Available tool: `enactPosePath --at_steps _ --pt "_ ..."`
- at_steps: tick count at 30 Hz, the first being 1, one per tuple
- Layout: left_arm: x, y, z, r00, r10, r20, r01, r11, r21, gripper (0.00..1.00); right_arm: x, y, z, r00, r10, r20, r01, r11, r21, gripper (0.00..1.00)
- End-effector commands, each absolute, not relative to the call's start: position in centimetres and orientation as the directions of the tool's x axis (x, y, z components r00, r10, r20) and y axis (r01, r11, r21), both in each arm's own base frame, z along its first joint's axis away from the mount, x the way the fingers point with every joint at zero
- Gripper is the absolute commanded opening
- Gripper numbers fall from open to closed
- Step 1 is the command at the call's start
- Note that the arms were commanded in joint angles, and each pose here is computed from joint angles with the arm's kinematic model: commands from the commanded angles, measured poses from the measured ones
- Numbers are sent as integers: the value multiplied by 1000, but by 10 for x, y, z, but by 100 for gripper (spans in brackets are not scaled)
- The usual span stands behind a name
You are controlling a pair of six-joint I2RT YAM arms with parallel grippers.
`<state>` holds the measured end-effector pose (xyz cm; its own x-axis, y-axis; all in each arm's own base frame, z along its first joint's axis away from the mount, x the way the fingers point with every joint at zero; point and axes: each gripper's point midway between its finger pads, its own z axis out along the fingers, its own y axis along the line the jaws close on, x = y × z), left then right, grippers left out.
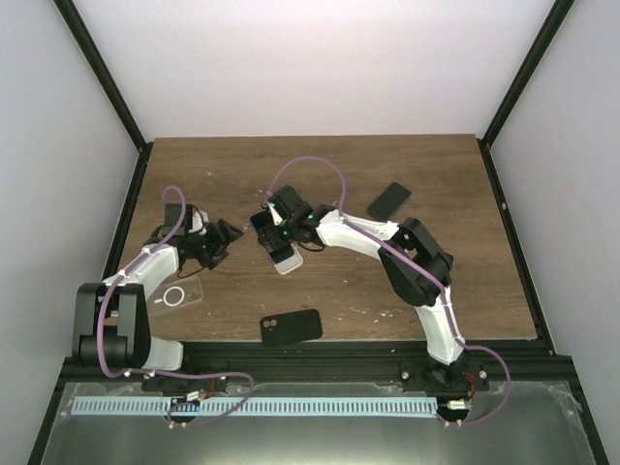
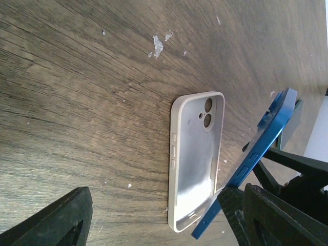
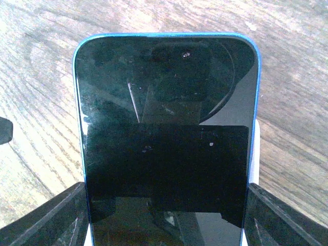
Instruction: Put the phone into the phone case
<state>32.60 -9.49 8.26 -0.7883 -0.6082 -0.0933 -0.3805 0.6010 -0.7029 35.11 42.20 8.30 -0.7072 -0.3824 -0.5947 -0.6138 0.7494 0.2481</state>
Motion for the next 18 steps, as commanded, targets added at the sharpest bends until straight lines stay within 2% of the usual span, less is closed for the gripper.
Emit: enactPosePath --at_steps 1,18 --pt "325 -97 86 -793 -601 -96 -363 593 -718 82 363 433 95 -661 -344 -667 -621 749 230 68" --pt "325 -98 80 -795 -600 -87 -367 590 -719 80 331 425 52 -658 -432 -617 -642 750 159 73"
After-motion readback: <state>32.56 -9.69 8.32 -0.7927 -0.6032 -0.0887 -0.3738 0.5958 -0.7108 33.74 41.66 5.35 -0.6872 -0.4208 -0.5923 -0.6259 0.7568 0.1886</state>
